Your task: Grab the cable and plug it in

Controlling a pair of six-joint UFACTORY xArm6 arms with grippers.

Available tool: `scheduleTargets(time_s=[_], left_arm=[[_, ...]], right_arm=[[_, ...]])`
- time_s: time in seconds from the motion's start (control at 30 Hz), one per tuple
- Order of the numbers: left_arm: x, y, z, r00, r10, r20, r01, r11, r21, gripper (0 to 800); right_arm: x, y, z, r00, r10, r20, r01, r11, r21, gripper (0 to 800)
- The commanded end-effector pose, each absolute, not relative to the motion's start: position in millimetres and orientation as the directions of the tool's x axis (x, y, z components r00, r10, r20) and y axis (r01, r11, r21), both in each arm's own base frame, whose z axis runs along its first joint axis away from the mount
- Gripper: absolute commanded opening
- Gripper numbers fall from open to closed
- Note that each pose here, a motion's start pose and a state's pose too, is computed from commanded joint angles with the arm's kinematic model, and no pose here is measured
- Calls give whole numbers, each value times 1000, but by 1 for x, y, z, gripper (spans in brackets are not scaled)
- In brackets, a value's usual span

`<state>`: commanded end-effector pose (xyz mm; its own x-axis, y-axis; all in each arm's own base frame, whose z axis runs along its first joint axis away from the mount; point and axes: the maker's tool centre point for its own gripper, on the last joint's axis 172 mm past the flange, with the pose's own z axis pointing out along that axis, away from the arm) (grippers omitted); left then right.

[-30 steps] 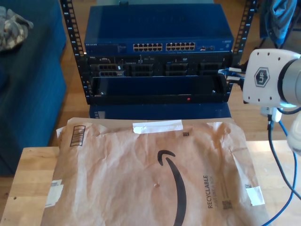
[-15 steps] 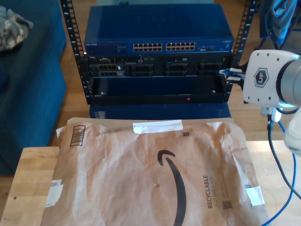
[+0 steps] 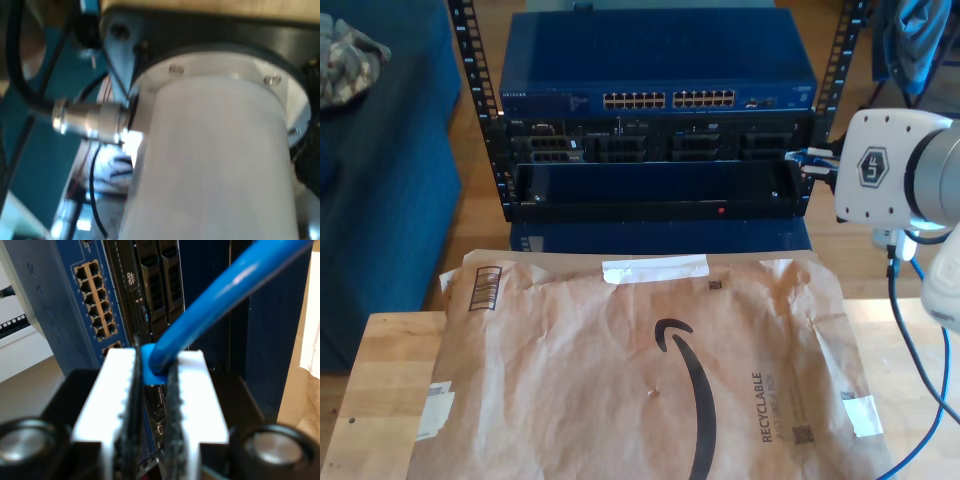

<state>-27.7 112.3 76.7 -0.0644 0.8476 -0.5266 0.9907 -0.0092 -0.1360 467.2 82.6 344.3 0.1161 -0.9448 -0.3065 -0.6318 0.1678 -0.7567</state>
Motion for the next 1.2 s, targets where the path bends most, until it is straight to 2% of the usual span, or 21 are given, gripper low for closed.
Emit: scheduleTargets(time_s=[0.37, 0.77, 1.2], left_arm=[[-28, 112, 37, -67, 891, -449, 994, 19, -110, 800], [-27, 113, 35, -74, 893, -445, 994, 28, -109, 800], [-27, 113, 35, -74, 893, -445, 994, 28, -109, 800]], right_arm=[[464, 81, 328, 105, -946, -305, -652, 166, -740, 37], [478, 86, 330, 102, -946, -308, -651, 170, -739, 18], [485, 123, 307, 147, -949, -278, -654, 118, -747, 3]])
